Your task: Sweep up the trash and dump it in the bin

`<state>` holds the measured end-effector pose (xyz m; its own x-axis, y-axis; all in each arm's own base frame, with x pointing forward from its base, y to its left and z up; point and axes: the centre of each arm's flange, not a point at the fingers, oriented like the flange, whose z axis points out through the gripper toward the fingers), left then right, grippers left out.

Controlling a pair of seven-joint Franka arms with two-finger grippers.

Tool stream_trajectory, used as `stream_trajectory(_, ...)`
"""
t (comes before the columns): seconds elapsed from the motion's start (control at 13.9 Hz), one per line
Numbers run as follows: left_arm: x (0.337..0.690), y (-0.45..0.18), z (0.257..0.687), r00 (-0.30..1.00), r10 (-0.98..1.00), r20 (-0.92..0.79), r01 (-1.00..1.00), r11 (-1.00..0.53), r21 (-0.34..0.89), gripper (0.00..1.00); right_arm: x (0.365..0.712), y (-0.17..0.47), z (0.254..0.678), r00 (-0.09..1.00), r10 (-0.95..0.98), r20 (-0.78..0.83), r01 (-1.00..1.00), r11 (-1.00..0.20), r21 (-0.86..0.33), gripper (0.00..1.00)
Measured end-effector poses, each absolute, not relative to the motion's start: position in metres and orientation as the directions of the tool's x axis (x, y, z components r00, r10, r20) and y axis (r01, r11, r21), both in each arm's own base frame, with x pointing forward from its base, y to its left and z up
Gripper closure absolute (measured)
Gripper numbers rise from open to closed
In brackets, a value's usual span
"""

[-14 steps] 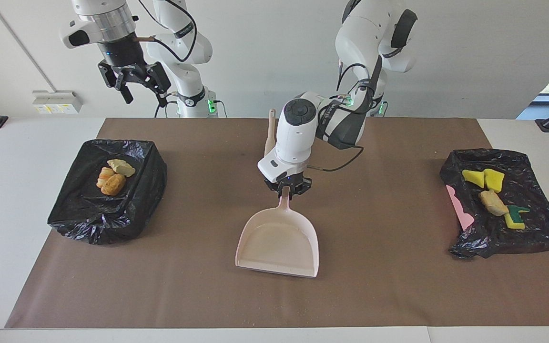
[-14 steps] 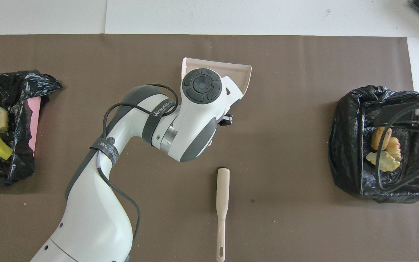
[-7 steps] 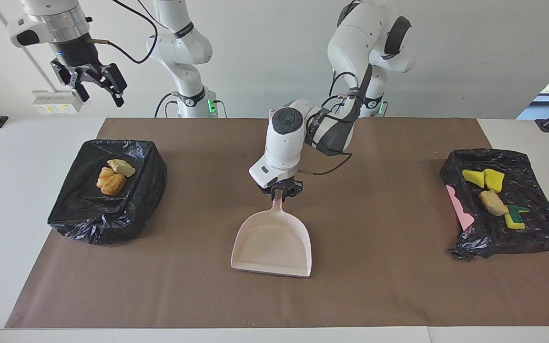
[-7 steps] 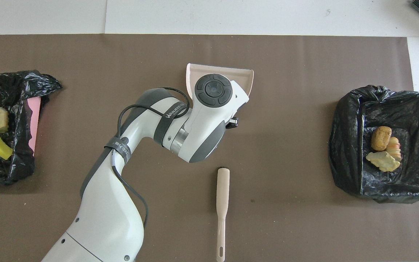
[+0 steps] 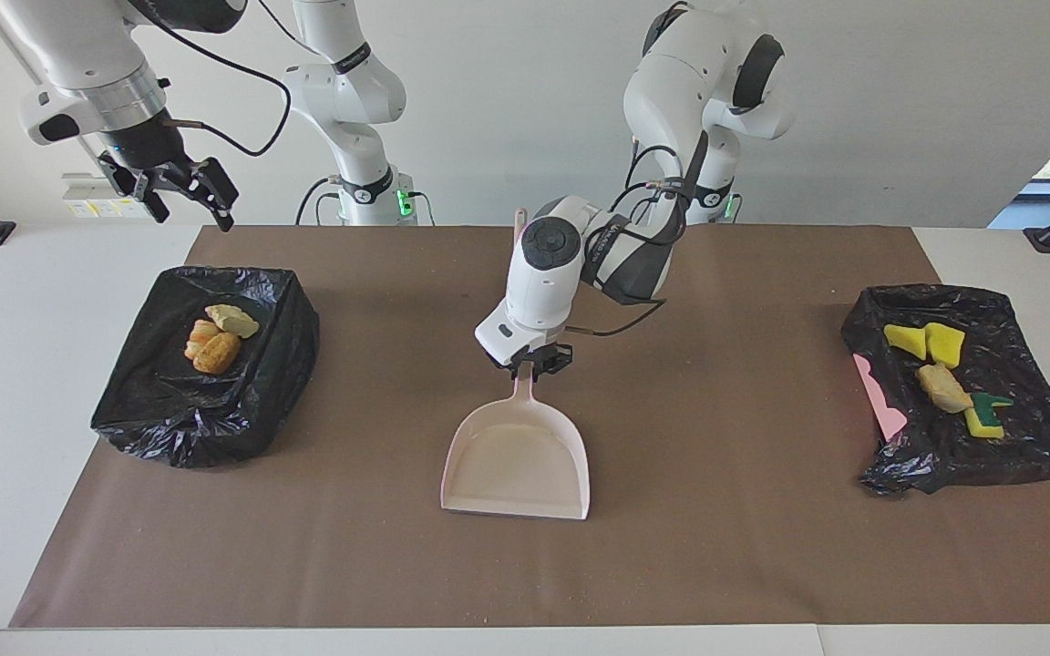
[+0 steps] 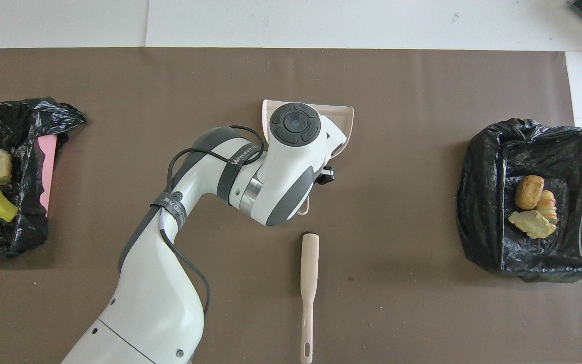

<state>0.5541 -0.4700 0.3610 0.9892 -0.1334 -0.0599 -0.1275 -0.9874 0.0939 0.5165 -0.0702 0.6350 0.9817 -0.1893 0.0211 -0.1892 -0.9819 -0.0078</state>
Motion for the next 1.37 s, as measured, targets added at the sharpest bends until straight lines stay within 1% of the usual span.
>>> stream_trajectory(0.07,0.554,-0.47,0.361,0.989,-0.132,-0.06,-0.126,-0.988,0.093,0.56,0.517,-0.067,0.635,0.983,-0.184,0.023,-0.184,-0.983,-0.007,0.0)
stream_trajectory(0.14,0.555,-0.468,0.362,0.99,-0.132,-0.057,-0.126,-0.988,0.088,0.47,0.517,-0.065,0.635,0.984,-0.179,0.023,-0.179,-0.984,-0.007,0.0)
stream_trajectory(0.29,0.559,-0.46,0.375,0.99,-0.135,-0.036,-0.132,-0.989,0.059,0.24,0.518,-0.062,0.635,0.984,-0.175,0.023,-0.175,-0.985,-0.007,0.0)
stream_trajectory(0.36,0.56,-0.453,0.391,0.991,-0.133,-0.019,-0.132,-0.99,0.047,0.11,0.518,-0.062,0.635,0.984,-0.174,0.024,-0.174,-0.985,-0.007,0.0)
stream_trajectory(0.43,0.56,-0.441,0.411,0.992,-0.124,-0.006,-0.123,-0.992,0.042,0.01,0.518,-0.061,0.636,0.985,-0.171,0.027,-0.171,-0.985,-0.006,0.0)
stream_trajectory(0.65,0.553,-0.375,0.471,0.996,-0.084,0.016,-0.084,-0.996,0.029,0.0,0.521,-0.033,0.643,0.992,-0.119,0.043,-0.119,-0.993,-0.002,0.0)
stream_trajectory(0.94,0.544,-0.252,0.534,0.994,-0.107,0.024,-0.108,-0.994,0.03,0.0,0.522,-0.023,0.644,0.994,-0.1,0.047,-0.1,-0.995,-0.001,0.0)
stream_trajectory(1.23,0.533,-0.157,0.582,0.979,-0.206,0.006,-0.206,-0.978,0.026,0.0,0.522,-0.022,0.644,0.994,-0.098,0.047,-0.098,-0.995,-0.001,0.0)
stream_trajectory(1.37,0.528,-0.114,0.605,0.98,-0.197,0.011,-0.198,-0.98,0.027,0.0,0.522,-0.022,0.644,0.994,-0.097,0.047,-0.097,-0.995,-0.001,0.0)
